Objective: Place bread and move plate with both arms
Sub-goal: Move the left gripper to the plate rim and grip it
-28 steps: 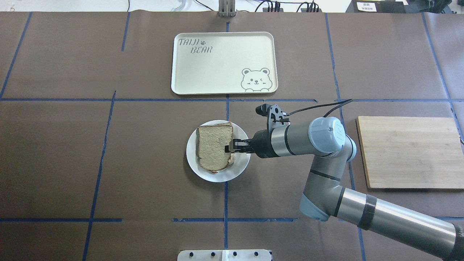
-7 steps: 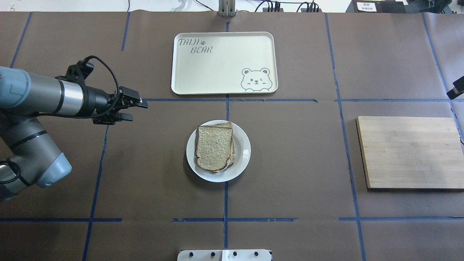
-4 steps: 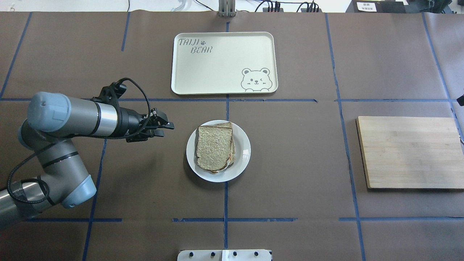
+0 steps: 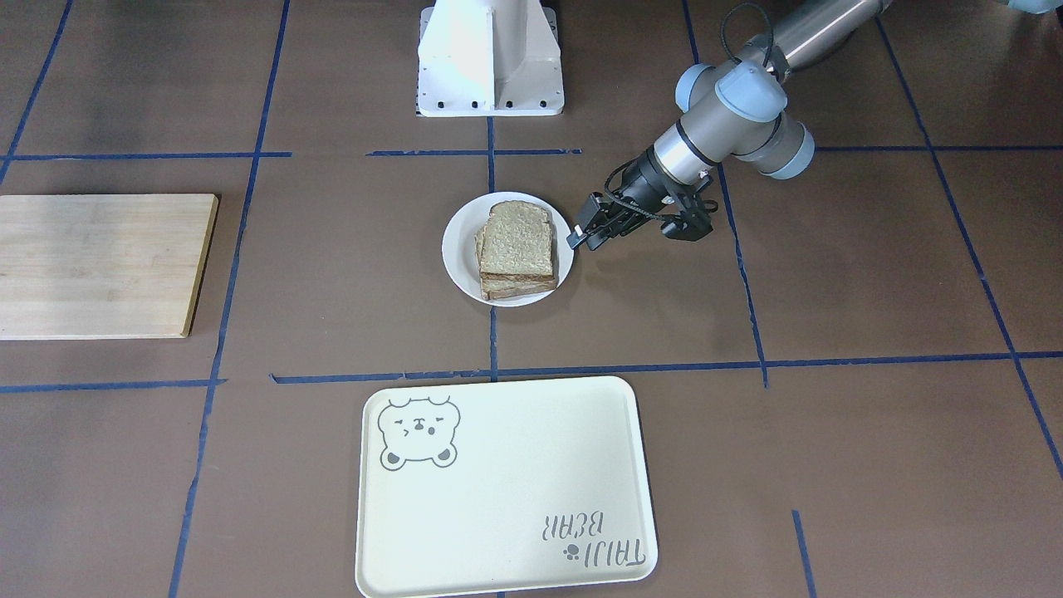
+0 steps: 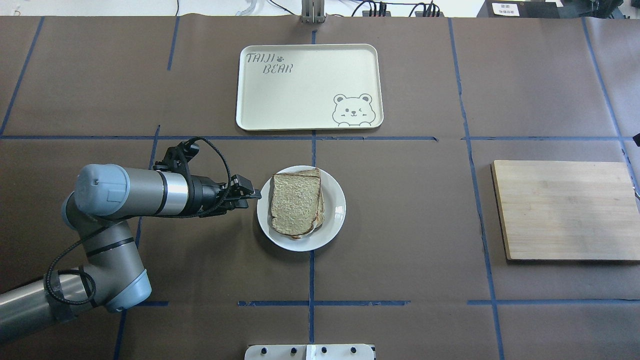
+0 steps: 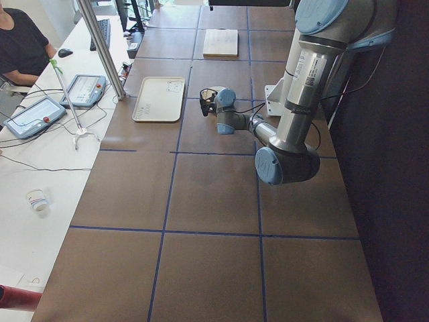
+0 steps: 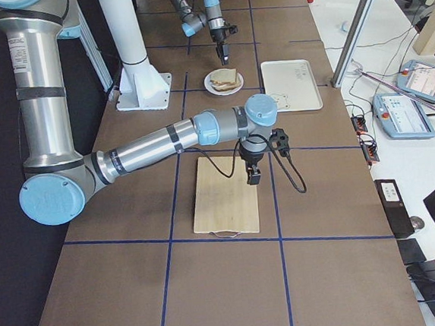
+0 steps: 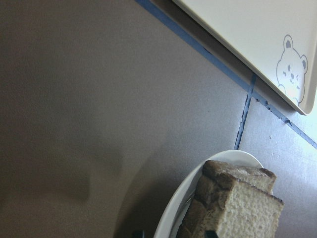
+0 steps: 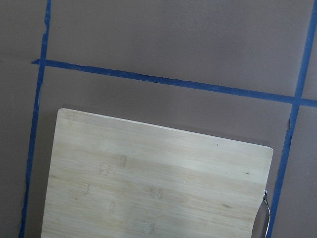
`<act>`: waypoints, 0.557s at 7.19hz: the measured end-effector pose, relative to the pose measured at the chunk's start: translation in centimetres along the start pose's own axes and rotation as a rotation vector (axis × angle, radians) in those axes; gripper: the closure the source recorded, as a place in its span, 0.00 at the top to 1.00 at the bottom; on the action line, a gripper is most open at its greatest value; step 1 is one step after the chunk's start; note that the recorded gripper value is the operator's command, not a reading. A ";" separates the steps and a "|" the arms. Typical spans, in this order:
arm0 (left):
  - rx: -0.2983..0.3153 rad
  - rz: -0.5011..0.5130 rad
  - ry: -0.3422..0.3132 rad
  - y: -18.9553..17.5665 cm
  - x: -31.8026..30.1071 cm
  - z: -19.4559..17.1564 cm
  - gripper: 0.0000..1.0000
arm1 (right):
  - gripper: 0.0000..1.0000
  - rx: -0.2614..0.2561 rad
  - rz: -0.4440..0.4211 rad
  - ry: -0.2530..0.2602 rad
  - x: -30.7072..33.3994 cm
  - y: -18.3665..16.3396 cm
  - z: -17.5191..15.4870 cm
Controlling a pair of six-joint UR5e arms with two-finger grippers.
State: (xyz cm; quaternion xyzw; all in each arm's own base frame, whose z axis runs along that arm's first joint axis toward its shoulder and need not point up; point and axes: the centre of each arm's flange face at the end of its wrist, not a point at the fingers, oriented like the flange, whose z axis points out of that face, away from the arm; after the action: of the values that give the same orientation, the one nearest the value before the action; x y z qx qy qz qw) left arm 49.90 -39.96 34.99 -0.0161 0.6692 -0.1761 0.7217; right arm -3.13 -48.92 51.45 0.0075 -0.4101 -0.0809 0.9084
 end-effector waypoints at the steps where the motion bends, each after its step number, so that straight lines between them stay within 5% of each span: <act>1: -0.006 0.002 0.005 0.1 -0.3 1.1 0.48 | 0.99 0.006 0.004 0.000 0.3 0.1 -0.3; 4: -0.026 0.006 0.004 1.0 -0.6 2.3 0.41 | 0.99 0.015 0.011 -0.004 0.9 0.3 -0.7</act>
State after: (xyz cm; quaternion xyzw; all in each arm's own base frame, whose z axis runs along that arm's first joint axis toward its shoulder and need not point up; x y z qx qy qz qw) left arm 52.38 -39.35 35.51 -0.0231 0.6729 -0.1655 0.7207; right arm -1.98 -48.84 51.63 0.0118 -0.4125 -0.0731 0.9079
